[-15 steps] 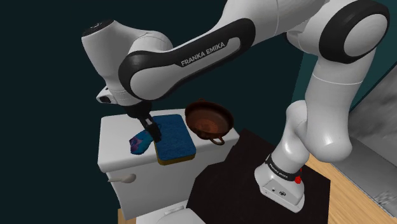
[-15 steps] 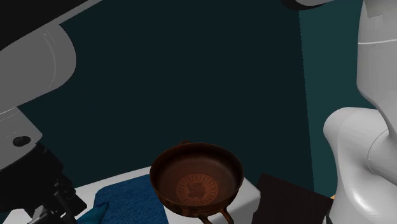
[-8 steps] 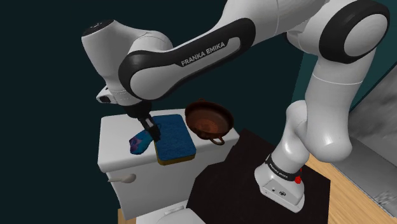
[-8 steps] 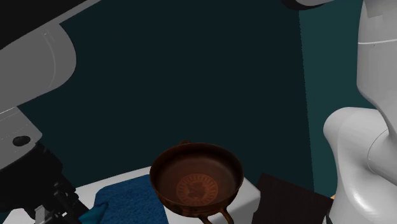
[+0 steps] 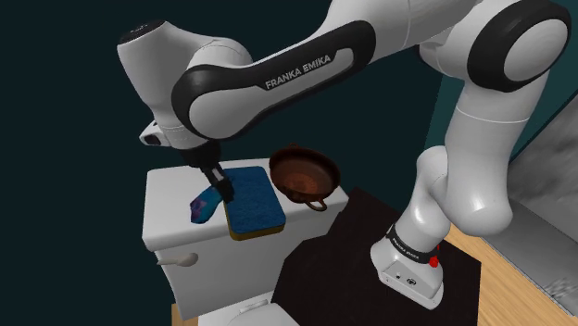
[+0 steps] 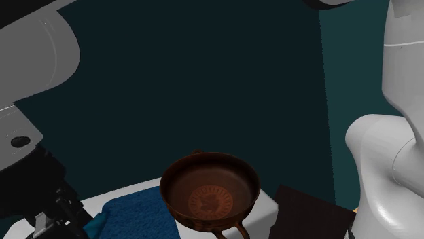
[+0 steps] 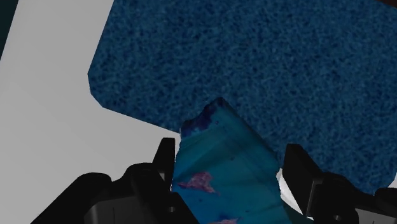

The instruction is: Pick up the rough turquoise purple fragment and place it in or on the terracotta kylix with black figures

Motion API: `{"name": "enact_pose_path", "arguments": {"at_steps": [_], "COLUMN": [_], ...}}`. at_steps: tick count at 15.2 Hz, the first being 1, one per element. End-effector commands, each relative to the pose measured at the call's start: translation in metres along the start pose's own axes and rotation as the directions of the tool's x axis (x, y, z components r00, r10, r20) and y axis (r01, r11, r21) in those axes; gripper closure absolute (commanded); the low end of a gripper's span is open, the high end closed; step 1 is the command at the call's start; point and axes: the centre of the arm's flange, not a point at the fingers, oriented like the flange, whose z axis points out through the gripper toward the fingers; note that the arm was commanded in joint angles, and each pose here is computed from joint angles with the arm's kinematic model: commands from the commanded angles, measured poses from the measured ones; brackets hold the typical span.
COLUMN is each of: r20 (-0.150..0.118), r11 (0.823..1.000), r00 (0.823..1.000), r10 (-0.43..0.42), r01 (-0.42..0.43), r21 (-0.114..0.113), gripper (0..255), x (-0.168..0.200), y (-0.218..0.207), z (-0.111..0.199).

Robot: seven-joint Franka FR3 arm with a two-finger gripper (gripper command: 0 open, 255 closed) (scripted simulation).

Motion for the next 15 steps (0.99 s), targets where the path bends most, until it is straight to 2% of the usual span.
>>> {"name": "enact_pose_path", "arguments": {"at_steps": [1,15], "r20": [0.0,0.0], "r11": [1.0,1.0], "r00": [1.0,1.0], "r10": [0.0,0.0], "r01": [0.0,0.0], "r21": [0.0,0.0], "gripper": [255,255], "x": [-0.003,-0.027], "y": [-0.001,-0.006], "z": [-0.01,-0.08]}}
